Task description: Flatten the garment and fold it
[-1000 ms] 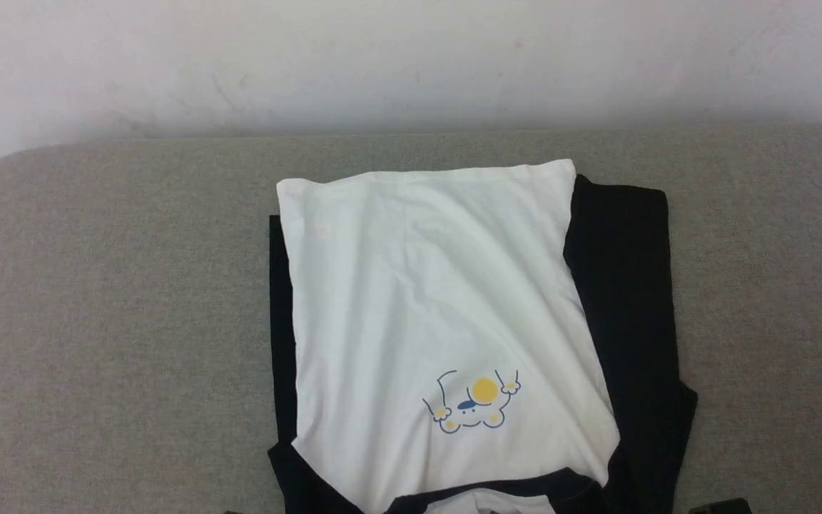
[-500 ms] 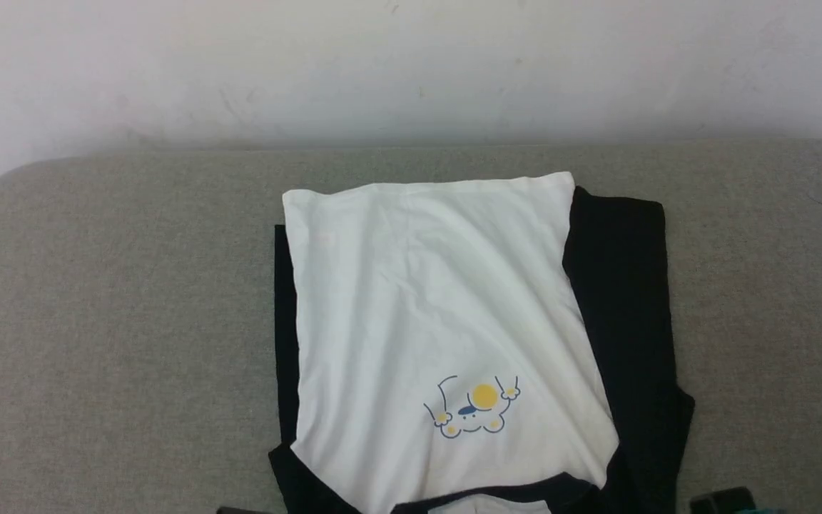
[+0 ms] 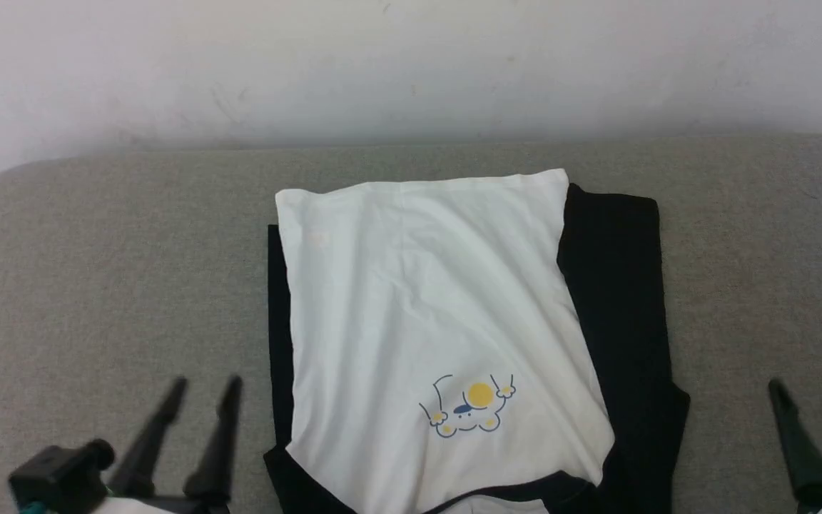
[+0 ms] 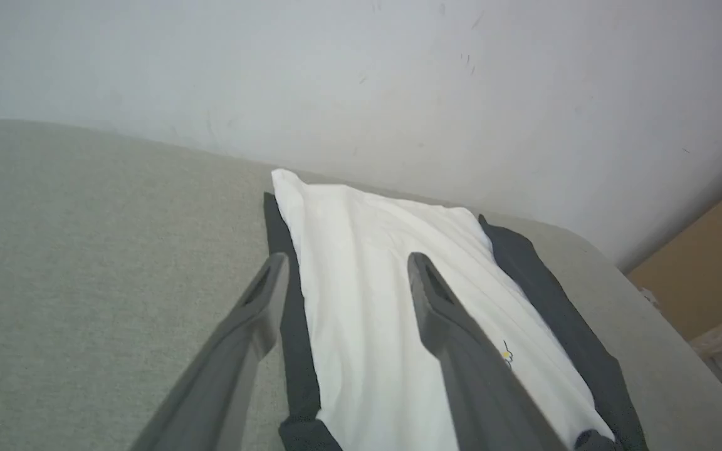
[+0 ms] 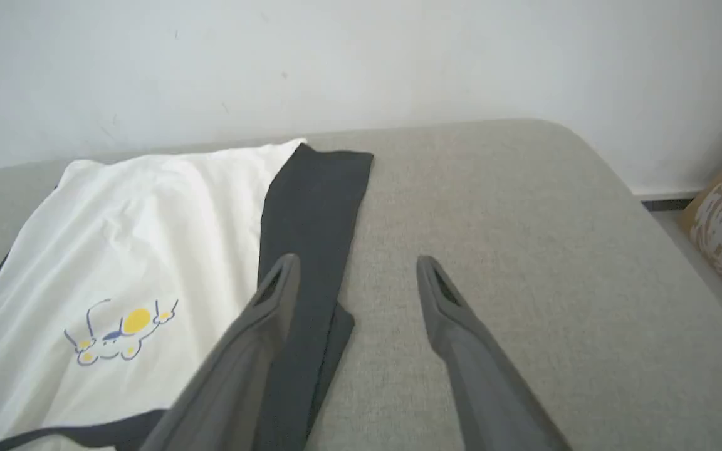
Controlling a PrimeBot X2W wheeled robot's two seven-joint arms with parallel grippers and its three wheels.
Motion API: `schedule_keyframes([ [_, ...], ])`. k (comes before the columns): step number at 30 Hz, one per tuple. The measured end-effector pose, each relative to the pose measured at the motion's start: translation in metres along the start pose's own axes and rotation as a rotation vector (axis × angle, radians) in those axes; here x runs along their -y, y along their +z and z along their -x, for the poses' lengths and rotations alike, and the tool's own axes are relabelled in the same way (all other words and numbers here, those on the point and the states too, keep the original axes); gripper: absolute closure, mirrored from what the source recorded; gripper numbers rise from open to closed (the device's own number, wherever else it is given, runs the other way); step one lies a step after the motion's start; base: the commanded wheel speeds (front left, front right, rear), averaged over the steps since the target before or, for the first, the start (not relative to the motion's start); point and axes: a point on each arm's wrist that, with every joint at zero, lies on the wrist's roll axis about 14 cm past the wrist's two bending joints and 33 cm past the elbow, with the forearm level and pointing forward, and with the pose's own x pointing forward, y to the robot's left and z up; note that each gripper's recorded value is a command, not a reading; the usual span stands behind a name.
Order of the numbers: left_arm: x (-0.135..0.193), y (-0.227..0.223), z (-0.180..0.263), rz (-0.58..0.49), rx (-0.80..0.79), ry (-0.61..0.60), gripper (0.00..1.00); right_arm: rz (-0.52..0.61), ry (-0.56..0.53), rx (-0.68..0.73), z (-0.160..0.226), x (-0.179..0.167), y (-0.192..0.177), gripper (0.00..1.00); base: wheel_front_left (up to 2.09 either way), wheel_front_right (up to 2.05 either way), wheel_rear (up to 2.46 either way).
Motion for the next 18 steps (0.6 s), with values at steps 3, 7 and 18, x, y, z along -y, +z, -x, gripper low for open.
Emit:
schedule_keyframes([
  [3,0.0,0.034,-0.008,-0.089,0.202,0.024,0.0,0.036,-0.03,0.157,-0.004,0.004,0.028,0.0,0.0,0.0,0.0],
  [7,-0.001,0.038,-0.013,-0.192,0.29,0.081,0.0,0.051,-0.06,0.279,-0.003,0.011,0.039,0.0,0.0,0.0,0.0],
  [18,0.002,0.009,-0.009,-0.27,0.278,0.153,0.0,0.068,-0.077,0.332,-0.001,0.015,0.017,0.0,0.0,0.0,0.0],
])
